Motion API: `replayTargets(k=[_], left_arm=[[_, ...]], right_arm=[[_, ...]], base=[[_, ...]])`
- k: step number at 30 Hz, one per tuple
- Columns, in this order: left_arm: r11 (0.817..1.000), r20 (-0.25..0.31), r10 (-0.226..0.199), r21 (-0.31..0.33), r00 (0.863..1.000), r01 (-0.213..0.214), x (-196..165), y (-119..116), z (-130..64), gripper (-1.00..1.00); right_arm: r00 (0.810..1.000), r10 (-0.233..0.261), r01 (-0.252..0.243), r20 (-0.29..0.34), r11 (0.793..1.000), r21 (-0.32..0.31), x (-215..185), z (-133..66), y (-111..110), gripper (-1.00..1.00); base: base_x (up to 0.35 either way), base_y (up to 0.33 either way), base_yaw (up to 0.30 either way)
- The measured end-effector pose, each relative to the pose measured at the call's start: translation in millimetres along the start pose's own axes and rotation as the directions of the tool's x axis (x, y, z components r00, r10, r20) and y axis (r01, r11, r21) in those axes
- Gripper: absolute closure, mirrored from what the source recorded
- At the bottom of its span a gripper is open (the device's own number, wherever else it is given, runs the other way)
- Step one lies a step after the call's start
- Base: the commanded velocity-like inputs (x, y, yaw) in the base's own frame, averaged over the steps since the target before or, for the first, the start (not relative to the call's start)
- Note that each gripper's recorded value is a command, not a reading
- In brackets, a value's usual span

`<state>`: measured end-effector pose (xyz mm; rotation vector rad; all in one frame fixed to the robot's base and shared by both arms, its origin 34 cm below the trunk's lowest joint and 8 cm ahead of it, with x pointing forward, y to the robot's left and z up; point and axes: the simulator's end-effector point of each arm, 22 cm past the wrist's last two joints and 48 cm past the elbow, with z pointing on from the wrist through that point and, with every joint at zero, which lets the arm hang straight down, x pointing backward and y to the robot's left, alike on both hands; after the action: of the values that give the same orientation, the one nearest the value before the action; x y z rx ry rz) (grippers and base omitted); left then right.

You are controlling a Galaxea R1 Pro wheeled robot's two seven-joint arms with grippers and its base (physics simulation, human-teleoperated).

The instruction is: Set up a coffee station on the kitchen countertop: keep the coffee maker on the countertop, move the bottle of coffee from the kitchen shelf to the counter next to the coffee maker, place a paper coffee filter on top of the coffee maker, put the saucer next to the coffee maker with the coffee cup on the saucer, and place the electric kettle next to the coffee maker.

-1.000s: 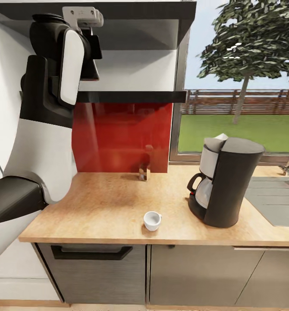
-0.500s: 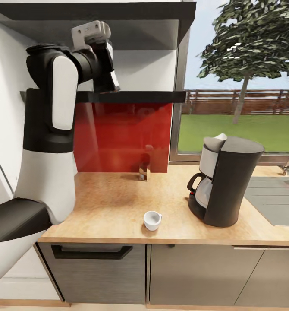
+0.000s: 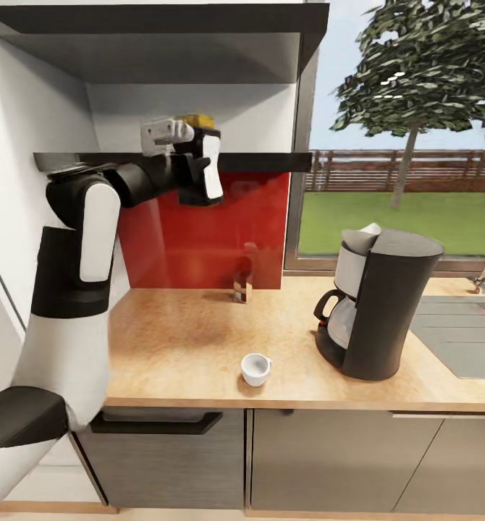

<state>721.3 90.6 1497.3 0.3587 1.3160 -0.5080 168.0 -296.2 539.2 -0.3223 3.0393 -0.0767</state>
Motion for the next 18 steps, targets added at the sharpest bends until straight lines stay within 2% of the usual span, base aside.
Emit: replayTargets(k=[3, 8, 10, 15, 16, 18], left_arm=[[0.993, -0.033, 0.000, 0.116, 0.999, 0.003, 40.9, -1.1, -11.6, 1.00], [0.978, -0.038, 0.022, 0.207, 0.999, -0.014, 91.8, 0.7, -29.1, 1.00], [0.976, -0.055, 0.030, 0.216, 0.998, -0.017, 118.1, 1.9, -34.3, 1.00], [0.977, -0.056, 0.041, 0.210, 0.998, -0.028, 151.5, 8.9, -44.1, 1.00], [0.978, -0.064, 0.049, 0.206, 0.997, -0.034, 159.7, 10.5, -46.2, 1.00], [0.976, -0.051, 0.086, 0.207, 0.995, -0.074, 172.8, 9.5, -49.0, 1.00]], right_arm=[[1.000, 0.000, 0.000, 0.003, 1.000, 0.002, -1.4, 0.1, -1.3, -1.00], [1.000, -0.001, 0.001, 0.012, 1.000, 0.003, -6.3, 0.3, -2.8, -1.00], [0.999, -0.002, 0.001, 0.037, 1.000, 0.004, -18.3, 0.7, -3.4, -1.00], [0.998, -0.001, 0.000, 0.059, 1.000, 0.019, -28.5, 0.5, -14.7, -1.00], [0.998, -0.001, 0.000, 0.060, 1.000, 0.020, -29.0, 0.5, -15.7, -1.00], [0.998, 0.000, -0.001, 0.062, 1.000, 0.021, -29.5, 0.5, -17.0, -1.00]], base=[[0.000, 0.000, 0.000], [0.000, 0.000, 0.000], [0.000, 0.000, 0.000], [0.000, 0.000, 0.000], [0.000, 0.000, 0.000], [0.000, 0.000, 0.000]])
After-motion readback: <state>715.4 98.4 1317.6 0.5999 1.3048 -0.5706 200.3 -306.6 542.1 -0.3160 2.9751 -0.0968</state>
